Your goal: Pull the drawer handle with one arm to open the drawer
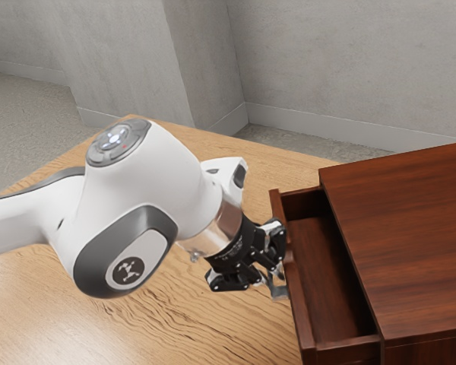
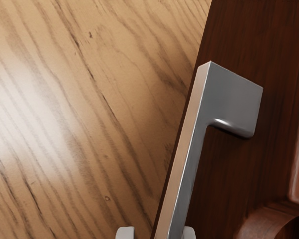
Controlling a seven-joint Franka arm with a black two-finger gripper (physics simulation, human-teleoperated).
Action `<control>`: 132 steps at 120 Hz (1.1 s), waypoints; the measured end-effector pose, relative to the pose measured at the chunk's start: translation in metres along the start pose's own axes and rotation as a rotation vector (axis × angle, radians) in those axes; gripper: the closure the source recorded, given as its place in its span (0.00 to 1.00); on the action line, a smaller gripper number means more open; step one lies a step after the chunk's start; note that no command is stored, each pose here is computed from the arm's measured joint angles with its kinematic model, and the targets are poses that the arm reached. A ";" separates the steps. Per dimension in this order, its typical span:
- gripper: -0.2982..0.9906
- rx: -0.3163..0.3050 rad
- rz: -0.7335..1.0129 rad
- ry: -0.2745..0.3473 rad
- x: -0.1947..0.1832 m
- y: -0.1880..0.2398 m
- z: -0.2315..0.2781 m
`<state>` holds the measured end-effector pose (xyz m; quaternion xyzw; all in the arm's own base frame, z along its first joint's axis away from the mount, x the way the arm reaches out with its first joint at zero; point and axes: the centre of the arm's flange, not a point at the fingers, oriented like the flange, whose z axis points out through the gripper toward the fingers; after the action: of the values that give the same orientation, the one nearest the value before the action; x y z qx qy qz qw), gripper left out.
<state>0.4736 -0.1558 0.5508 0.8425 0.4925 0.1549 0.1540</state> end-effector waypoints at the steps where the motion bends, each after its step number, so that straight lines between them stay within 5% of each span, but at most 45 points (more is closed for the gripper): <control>1: 0.81 0.000 -0.001 0.000 0.000 -0.001 0.000; 132: 0.83 -0.012 -0.063 0.037 0.014 -0.052 -0.028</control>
<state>0.4281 -0.1168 0.5559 0.8226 0.5205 0.1685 0.1548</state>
